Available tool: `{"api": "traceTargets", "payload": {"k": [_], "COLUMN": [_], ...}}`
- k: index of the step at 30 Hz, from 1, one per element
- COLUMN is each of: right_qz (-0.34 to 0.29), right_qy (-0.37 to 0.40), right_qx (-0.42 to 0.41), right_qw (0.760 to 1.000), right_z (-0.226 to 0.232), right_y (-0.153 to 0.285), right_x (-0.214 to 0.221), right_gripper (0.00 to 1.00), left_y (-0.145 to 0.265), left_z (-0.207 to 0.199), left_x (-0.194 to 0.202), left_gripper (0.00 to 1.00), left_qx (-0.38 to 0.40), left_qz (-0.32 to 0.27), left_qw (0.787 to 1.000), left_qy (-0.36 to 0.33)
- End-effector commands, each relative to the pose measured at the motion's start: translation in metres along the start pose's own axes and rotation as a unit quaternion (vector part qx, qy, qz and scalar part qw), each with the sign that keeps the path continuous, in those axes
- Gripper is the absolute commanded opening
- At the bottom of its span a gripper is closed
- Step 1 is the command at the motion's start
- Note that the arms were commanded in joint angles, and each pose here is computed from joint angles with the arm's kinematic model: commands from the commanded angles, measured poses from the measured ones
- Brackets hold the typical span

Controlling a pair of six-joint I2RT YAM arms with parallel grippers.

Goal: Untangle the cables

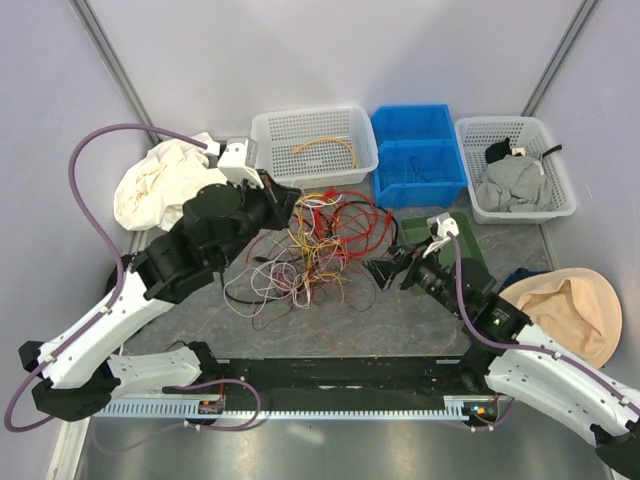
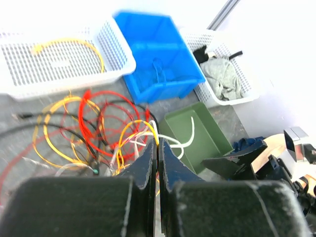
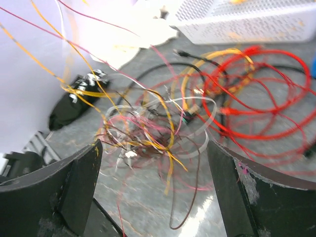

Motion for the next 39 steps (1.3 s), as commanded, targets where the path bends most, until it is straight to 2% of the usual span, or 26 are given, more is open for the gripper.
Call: {"api": "traceTargets", "payload": {"k": [1,8,9,16,22,24,25,26,28,29,30,31,33,34,35,36,39], "right_qz": [-0.076,-0.109,-0.095,-0.075,-0.066,-0.069,-0.071,-0.075,-0.080,-0.091,-0.097,-0.090,-0.107,-0.082,-0.094,-0.067,-0.071], "right_qy": [-0.002,-0.021,-0.020,0.001,0.014,0.019,0.019,0.019,0.021,0.022,0.022,0.027,0.034,0.039,0.045,0.052,0.067], "right_qx": [-0.093,-0.234,-0.241,-0.249,-0.225,-0.216,-0.210,-0.201,-0.195,-0.189,-0.183,-0.170,-0.158,-0.140,-0.139,-0.111,-0.098], "right_qw": [0.993,0.966,0.966,0.966,0.972,0.974,0.975,0.976,0.977,0.978,0.978,0.981,0.981,0.986,0.985,0.990,0.990], "right_z": [0.048,0.112,0.116,0.133,0.130,0.128,0.126,0.124,0.122,0.122,0.121,0.117,0.119,0.114,0.120,0.111,0.118], "right_y": [-0.007,-0.021,-0.031,-0.068,-0.096,-0.103,-0.105,-0.106,-0.105,-0.100,-0.097,-0.095,-0.083,-0.082,-0.075,-0.075,-0.066], "right_x": [-0.059,-0.100,-0.093,-0.085,-0.075,-0.075,-0.075,-0.077,-0.080,-0.088,-0.093,-0.093,-0.114,-0.109,-0.128,-0.123,-0.149], "right_gripper": [0.94,0.91,0.91,0.89,0.83,0.73,0.64,0.39,0.21,0.06,0.00,0.00,0.00,0.00,0.00,0.00,0.00], "left_y": [0.009,-0.002,-0.007,-0.014,-0.013,-0.013,-0.013,-0.012,-0.013,-0.013,-0.012,-0.012,-0.010,-0.009,-0.008,-0.005,0.007], "left_z": [-0.002,-0.011,-0.012,-0.016,-0.016,-0.016,-0.015,-0.013,-0.007,-0.002,0.004,0.017,0.036,0.053,0.067,0.077,0.112], "left_x": [-0.030,-0.035,-0.032,-0.027,-0.026,-0.026,-0.024,-0.025,-0.021,-0.019,-0.019,-0.012,-0.010,-0.002,0.002,0.006,0.019], "left_gripper": [0.02,0.02,0.02,0.02,0.02,0.02,0.02,0.02,0.02,0.02,0.07,0.33,0.64,0.99,0.99,1.00,0.99], "left_qx": [0.006,0.006,0.006,0.010,0.012,0.012,0.011,0.008,-0.007,-0.018,-0.031,-0.058,-0.101,-0.135,-0.162,-0.179,-0.225], "left_qz": [-0.028,-0.021,-0.015,-0.006,-0.004,-0.004,-0.002,-0.003,-0.001,-0.001,-0.002,0.005,0.002,0.003,0.003,0.002,-0.010], "left_qw": [0.997,0.996,0.996,0.997,0.997,0.997,0.997,0.997,0.997,0.997,0.997,0.995,0.994,0.990,0.987,0.984,0.973], "left_qy": [-0.078,-0.085,-0.085,-0.080,-0.077,-0.076,-0.077,-0.077,-0.080,-0.079,-0.075,-0.076,-0.046,-0.041,-0.017,-0.004,0.044]}}
Point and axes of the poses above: each gripper's point midway between its finger pads, its own y axis back along the fingers, its own z axis along the line the jaws close on, x = y × z, the point moved 2 cm from there along y, back along the fingers, and after that the axes turned 2 degrees about y, right-handed, at the moved point
